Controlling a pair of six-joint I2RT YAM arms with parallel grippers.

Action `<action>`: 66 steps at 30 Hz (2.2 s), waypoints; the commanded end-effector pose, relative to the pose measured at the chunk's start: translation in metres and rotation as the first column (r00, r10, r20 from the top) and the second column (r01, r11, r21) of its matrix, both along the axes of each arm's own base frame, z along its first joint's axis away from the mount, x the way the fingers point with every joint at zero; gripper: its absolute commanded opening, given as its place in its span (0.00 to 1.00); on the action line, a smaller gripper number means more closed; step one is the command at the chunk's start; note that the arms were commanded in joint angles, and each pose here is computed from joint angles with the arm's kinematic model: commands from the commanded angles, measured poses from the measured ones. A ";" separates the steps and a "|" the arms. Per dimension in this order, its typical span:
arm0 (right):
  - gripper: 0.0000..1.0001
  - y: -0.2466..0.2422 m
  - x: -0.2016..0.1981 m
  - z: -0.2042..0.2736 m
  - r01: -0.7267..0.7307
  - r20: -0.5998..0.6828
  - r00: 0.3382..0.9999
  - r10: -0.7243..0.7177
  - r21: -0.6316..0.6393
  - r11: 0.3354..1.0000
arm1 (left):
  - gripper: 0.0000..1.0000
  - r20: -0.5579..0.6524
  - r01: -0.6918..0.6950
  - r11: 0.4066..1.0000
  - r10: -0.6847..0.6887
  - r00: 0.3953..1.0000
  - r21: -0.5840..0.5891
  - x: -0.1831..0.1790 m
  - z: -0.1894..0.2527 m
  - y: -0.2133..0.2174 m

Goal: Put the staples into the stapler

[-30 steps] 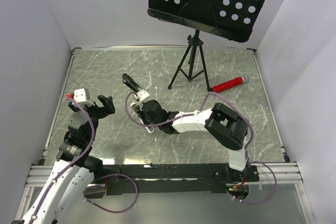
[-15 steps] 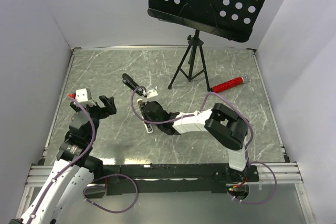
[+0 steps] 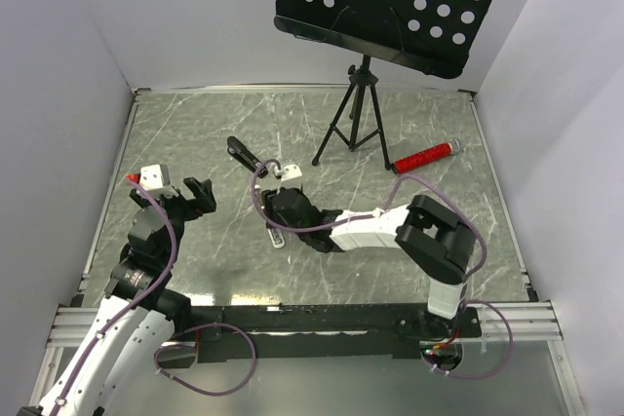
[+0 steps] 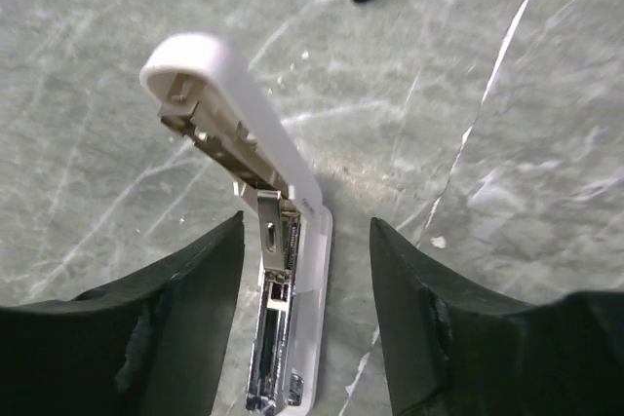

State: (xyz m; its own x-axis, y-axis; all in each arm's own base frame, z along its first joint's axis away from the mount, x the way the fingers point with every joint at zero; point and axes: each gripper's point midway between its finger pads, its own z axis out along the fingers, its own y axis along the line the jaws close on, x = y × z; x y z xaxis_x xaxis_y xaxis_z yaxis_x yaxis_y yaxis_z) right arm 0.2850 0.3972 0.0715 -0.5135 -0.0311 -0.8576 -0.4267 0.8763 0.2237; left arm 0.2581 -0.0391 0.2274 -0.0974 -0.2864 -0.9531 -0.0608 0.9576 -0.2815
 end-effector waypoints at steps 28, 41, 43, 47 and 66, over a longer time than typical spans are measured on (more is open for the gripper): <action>0.86 -0.105 -0.045 0.037 0.150 -0.428 0.858 -0.285 -0.322 0.935 | 0.97 0.099 -0.090 0.994 0.095 0.991 -0.059 0.025 0.030 0.005; 0.46 -0.075 -0.022 -0.002 0.124 -0.513 0.794 -0.326 -0.389 0.913 | 0.97 0.132 -0.105 0.993 0.111 0.985 -0.053 0.018 0.039 0.006; 0.43 -0.074 -0.022 -0.006 0.124 -0.517 0.788 -0.332 -0.395 0.910 | 0.97 0.136 -0.100 0.994 0.106 0.985 -0.052 0.017 0.039 0.005; 0.38 -0.074 -0.021 -0.018 0.129 -0.525 0.771 -0.361 -0.427 0.895 | 0.97 0.138 -0.095 0.994 0.101 0.985 -0.049 0.016 0.040 0.004; 0.29 -0.081 -0.021 -0.040 0.146 -0.522 0.751 -0.406 -0.468 0.872 | 0.97 0.139 -0.068 0.997 0.073 0.988 -0.040 0.015 0.039 -0.002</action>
State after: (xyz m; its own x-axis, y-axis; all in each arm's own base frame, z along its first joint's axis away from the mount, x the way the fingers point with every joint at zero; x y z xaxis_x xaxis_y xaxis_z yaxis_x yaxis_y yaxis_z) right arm 0.2576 0.3129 0.0321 -0.9435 -0.0712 -0.3237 -0.0644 0.9974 -0.0317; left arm 0.2729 -0.0415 0.2568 0.0192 -0.3159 -0.9486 -0.0944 0.9440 -0.3163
